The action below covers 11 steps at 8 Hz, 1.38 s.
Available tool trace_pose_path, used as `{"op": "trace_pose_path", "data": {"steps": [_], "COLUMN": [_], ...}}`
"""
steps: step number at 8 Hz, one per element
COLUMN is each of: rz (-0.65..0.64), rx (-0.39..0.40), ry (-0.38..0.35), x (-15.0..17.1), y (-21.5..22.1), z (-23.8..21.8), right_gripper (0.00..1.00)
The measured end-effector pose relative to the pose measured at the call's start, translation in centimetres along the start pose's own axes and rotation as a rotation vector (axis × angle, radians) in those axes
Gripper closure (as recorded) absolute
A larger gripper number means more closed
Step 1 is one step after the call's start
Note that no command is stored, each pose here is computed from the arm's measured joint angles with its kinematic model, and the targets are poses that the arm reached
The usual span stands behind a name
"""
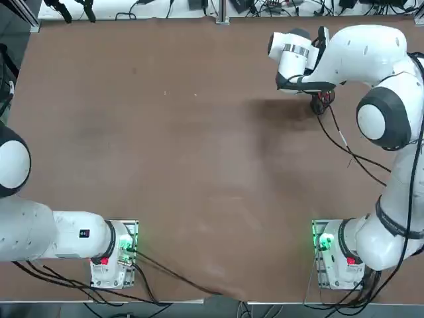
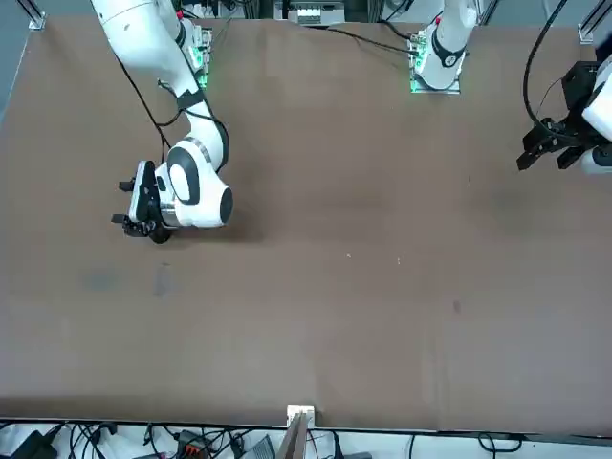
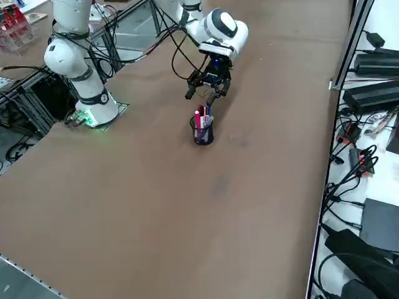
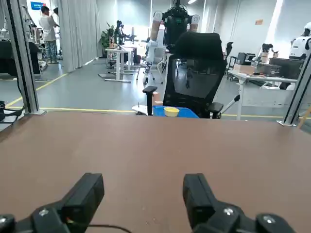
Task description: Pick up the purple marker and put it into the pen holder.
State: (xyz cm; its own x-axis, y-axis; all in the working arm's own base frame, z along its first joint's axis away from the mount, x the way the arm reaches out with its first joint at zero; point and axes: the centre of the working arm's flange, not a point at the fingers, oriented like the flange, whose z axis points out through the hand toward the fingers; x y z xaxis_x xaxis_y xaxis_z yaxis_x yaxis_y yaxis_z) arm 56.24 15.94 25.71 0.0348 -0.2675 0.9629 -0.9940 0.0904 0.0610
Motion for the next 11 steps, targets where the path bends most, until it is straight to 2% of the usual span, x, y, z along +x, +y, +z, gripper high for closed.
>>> {"op": "trace_pose_path", "data": {"steps": [2,3,6,7,9,11], "rz": [-0.099,-0.202,-0.550,-0.670,-0.881,-1.064], "rx": [0.000,-0.012,0.013,0.036,0.089,0.193], "ry": [-0.031,-0.093,-0.381,-0.463,-0.681,-0.886], "x": [0.5,2.0,12.1,15.0,19.6,22.2], "y": [0.1,0.0,-1.1,-1.8,-3.5,-4.8], "z": [-1.3,-2.6,-5.6,-4.8,-1.2,2.2], "right_gripper": [0.00,0.00,0.00,0.00,0.00,0.00]}}
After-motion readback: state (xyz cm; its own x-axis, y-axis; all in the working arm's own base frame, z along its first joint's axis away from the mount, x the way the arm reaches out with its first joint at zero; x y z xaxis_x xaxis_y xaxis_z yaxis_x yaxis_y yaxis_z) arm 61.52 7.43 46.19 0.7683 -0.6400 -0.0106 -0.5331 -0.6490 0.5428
